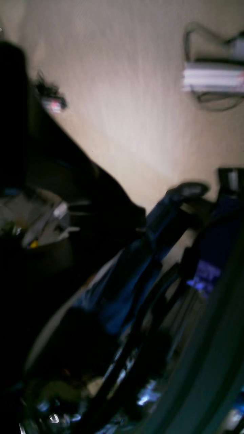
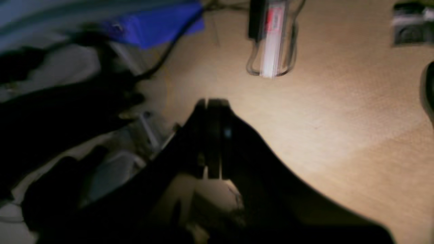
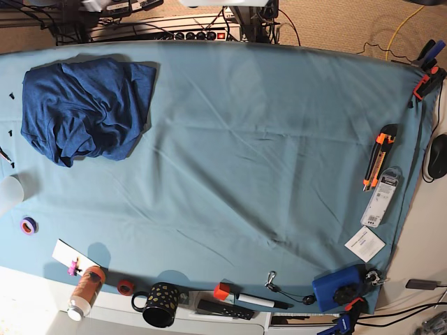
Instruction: Layout the t-shirt on the table in an organized manner, then fold the t-shirt properly
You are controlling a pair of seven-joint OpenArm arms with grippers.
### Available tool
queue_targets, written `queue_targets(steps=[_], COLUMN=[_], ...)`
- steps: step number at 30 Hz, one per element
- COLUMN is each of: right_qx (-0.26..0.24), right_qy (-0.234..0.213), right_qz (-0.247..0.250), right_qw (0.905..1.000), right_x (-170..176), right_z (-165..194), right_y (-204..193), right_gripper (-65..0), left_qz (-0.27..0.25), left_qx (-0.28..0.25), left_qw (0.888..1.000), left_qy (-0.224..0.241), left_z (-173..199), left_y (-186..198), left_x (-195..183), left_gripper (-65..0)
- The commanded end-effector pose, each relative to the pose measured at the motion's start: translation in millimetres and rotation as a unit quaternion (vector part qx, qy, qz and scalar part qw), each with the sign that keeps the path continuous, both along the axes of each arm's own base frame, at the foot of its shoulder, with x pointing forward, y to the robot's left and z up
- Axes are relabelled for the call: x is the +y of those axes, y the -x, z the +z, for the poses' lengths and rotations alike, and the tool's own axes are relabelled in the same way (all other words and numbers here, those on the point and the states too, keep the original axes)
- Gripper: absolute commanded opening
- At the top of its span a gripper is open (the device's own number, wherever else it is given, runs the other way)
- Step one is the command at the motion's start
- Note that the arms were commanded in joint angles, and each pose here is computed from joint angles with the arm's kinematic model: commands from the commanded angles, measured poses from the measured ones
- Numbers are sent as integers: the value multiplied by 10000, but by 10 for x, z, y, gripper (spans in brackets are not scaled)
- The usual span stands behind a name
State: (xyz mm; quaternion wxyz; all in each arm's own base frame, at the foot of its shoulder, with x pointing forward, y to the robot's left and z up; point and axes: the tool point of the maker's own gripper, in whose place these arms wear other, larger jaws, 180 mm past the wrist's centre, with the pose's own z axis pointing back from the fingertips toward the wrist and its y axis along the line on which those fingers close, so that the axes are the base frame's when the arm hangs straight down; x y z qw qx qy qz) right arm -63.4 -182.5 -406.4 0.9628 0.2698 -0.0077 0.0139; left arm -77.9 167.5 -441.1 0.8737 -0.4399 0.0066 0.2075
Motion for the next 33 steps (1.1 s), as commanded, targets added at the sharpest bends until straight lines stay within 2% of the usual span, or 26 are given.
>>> queue_targets(steps=[1, 2, 3, 6, 9, 12, 15, 16, 19, 20, 22, 24, 28, 30, 33], right_qx=[-79, -132, -198, -277, -97, 149, 305, 316, 399, 412, 343, 246, 516, 580, 636], right_qy=[62, 166, 246, 360, 400, 483, 649, 671, 669, 661, 697, 1100, 2098, 2279, 2326], right_qz=[225, 440, 616, 942, 1059, 950, 538, 336, -287, -482, -864, -1287, -1724, -1823, -1922], right_qw=[9997, 9988, 9976, 9945, 9935, 9942, 9960, 9967, 9965, 9958, 9932, 9853, 9610, 9547, 9513], right_x=[38, 82, 120, 202, 220, 155, 29, -5, -59, -64, -88, -207, -389, -373, -287], right_z=[-30, -112, -193, -455, -777, -1155, -1539, -1650, -1907, -1973, -2083, -2211, -2388, -2418, -2443], right_y=[-11, -17, -36, -89, -68, 9, 58, 48, -23, -73, -232, -430, -592, -628, -623], right_gripper=[-650, -650, -650, -650, -650, -650, -650, -650, -650, -650, -650, -650, -650, -650, -650], left_qz=[201, 382, 283, -372, -832, -1202, -1556, -1604, -2058, -2232, -2413, -2371, -2376, -2536, -2762], left_qx=[-109, -223, -233, -187, -303, -536, -961, -1068, -1332, -1393, -1464, -1536, -1624, -1712, -1793], left_qw=[9997, 9990, 9993, 9981, 9931, 9851, 9724, 9656, 9326, 9213, 9056, 8985, 8918, 8877, 8812], left_qy=[24, 37, -91, -444, -765, -1106, -1449, -1747, -2650, -2864, -3166, -3359, -3490, -3440, -3391], left_z=[-44, -140, -279, -647, -903, -1088, -1224, -1303, -1510, -1556, -1621, -1656, -1699, -1712, -1733], left_y=[-100, -237, -288, -334, -428, -515, -639, -714, -879, -925, -1040, -1195, -1342, -1346, -1324], left_x=[0, -49, -87, -210, -250, -245, -240, -195, -59, -43, -62, -129, -370, -533, -713], left_gripper=[-650, -650, -650, -650, -650, -650, -650, -650, -650, -650, -650, -650, -650, -650, -650])
